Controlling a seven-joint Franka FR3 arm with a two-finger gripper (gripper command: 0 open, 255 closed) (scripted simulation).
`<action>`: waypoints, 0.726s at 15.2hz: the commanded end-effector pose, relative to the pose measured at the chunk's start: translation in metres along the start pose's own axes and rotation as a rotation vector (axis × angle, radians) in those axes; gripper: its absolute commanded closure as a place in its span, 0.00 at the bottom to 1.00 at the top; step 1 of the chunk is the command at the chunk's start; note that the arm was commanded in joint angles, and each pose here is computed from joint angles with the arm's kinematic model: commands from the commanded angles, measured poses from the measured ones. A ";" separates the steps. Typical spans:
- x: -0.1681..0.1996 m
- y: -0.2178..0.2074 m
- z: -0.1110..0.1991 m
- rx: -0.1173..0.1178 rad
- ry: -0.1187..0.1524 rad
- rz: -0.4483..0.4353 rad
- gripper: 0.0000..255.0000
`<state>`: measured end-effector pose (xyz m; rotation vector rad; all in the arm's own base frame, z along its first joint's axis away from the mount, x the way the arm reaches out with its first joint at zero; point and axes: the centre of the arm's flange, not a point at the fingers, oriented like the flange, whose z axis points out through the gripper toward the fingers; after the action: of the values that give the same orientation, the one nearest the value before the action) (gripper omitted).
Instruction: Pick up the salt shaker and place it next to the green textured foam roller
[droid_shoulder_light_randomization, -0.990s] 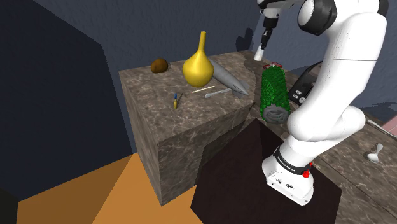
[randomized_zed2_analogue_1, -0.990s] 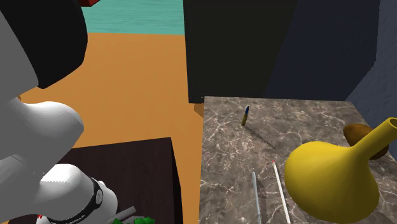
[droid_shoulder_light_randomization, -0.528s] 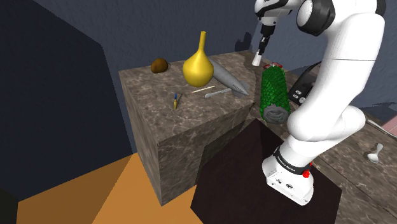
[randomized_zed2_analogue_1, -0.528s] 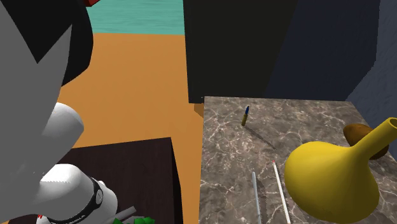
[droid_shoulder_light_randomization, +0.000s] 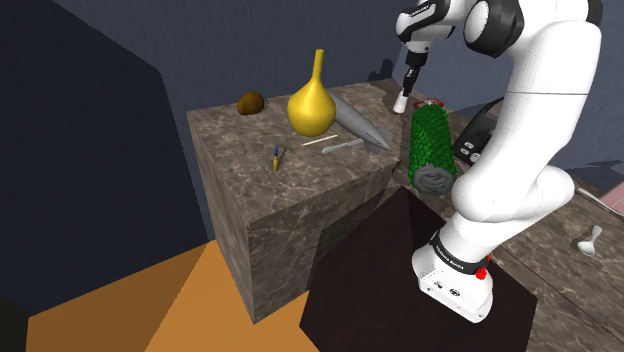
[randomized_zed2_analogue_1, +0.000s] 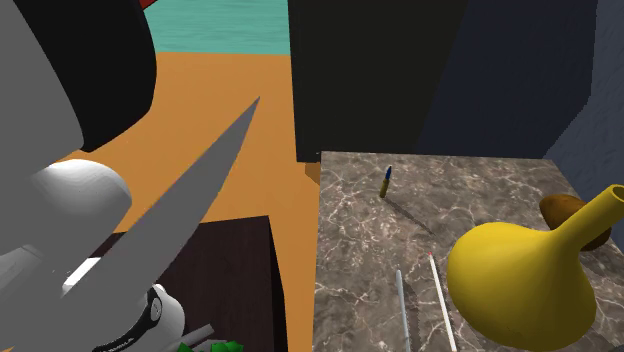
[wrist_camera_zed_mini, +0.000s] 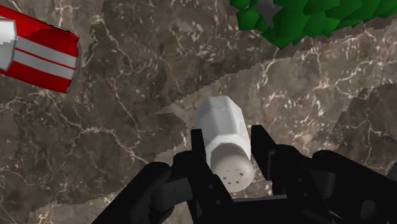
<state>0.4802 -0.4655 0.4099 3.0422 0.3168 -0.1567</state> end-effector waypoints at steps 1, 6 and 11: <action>0.002 -0.001 0.010 0.000 0.000 0.000 1.00; 0.005 -0.003 0.035 0.000 0.000 0.000 1.00; 0.005 -0.003 0.035 0.000 0.000 0.000 1.00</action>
<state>0.4813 -0.4651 0.3750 3.0420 0.3169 -0.1565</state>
